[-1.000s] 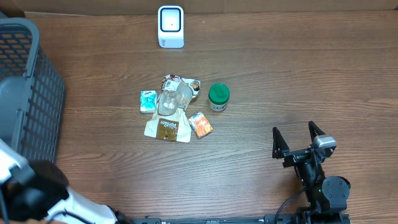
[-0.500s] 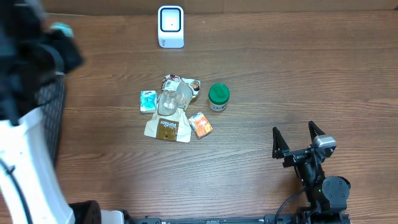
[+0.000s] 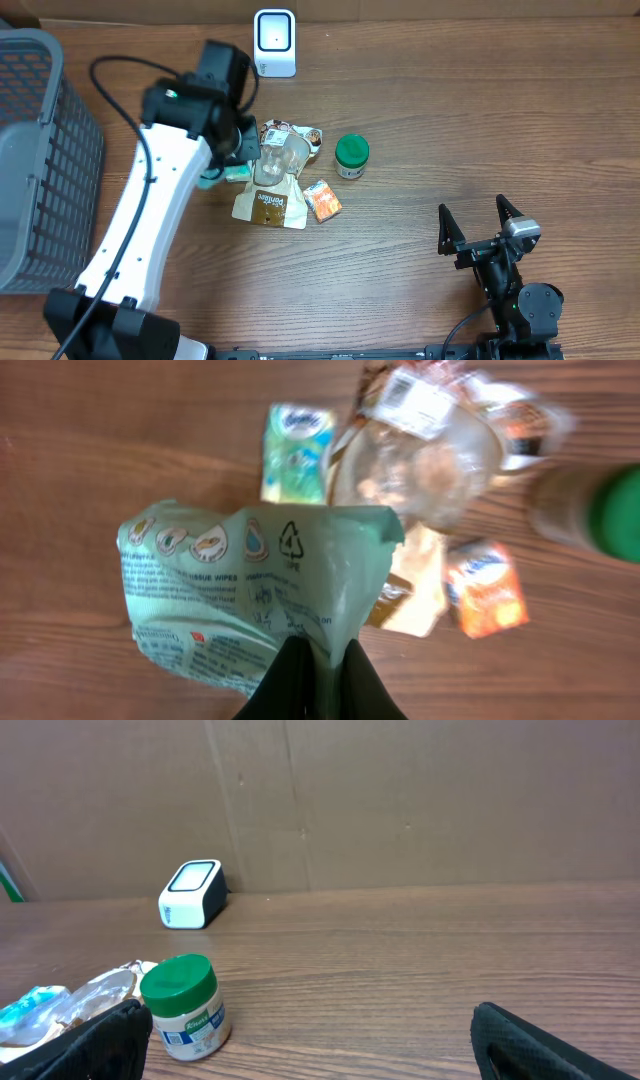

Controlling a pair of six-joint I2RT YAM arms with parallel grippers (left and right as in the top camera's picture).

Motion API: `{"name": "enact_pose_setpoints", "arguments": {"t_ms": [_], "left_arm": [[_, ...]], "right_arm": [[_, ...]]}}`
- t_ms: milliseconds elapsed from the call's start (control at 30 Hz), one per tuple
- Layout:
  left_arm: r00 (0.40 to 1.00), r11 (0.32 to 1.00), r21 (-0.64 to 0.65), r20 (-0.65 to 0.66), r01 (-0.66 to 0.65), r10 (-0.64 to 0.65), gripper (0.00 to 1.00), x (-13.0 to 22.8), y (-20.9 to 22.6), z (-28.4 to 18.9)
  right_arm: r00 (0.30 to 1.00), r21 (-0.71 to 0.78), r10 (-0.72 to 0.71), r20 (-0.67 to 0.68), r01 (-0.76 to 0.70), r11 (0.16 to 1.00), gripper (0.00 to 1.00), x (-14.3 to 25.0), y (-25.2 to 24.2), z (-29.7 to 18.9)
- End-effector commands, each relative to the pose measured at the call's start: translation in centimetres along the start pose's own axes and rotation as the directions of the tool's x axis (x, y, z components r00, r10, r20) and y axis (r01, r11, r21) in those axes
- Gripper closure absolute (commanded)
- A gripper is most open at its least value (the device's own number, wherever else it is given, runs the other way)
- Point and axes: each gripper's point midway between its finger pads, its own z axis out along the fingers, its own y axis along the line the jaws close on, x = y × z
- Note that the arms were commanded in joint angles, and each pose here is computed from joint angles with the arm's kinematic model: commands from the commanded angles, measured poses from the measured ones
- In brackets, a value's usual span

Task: Scan the item barcode
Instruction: 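Carry the wipes pack out and place it left of the bag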

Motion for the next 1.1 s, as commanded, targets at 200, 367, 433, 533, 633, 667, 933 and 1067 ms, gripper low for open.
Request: {"name": "enact_pose_setpoints", "arguments": {"t_ms": [200,367,433,533,633,667,933,1067], "left_arm": [[0.965,0.951,-0.176,0.107,0.255,-0.239,0.96,-0.3,5.0,6.5],[0.947,0.943,-0.170,0.204,0.286,-0.250,0.96,-1.4,5.7,9.3],[0.946,0.952,-0.160,0.240,0.261,-0.219,0.96,-1.9,5.7,10.4],[0.947,0.967,-0.144,0.277,0.211,-0.166,0.95,-2.3,5.4,11.7],[0.945,0.977,-0.133,0.305,0.166,-0.119,0.96,-2.6,5.1,12.6],[0.945,0.980,-0.130,0.309,0.153,-0.107,0.96,-2.6,5.0,12.8],[0.958,0.990,-0.078,0.271,0.116,-0.091,0.96,-2.1,3.8,14.4],[0.974,0.996,0.003,0.208,0.091,-0.090,0.96,-1.3,2.0,16.2]], "right_arm": [[1.000,0.002,-0.001,0.002,0.001,1.000,0.00,0.2,-0.1,0.0],[1.000,0.002,-0.001,0.002,0.001,1.000,0.00,0.2,-0.1,0.0],[1.000,0.002,-0.001,0.002,0.001,1.000,0.00,0.2,-0.1,0.0],[1.000,0.002,-0.001,0.002,0.001,1.000,0.00,0.2,-0.1,0.0],[1.000,0.002,-0.001,0.002,0.001,1.000,0.00,0.2,-0.1,0.0],[1.000,0.002,-0.001,0.002,0.001,1.000,0.00,0.2,-0.1,0.0],[1.000,0.002,-0.001,0.002,0.001,1.000,0.00,0.2,-0.1,0.0],[1.000,0.002,-0.001,0.002,0.001,1.000,0.00,0.2,-0.1,0.0]]}}
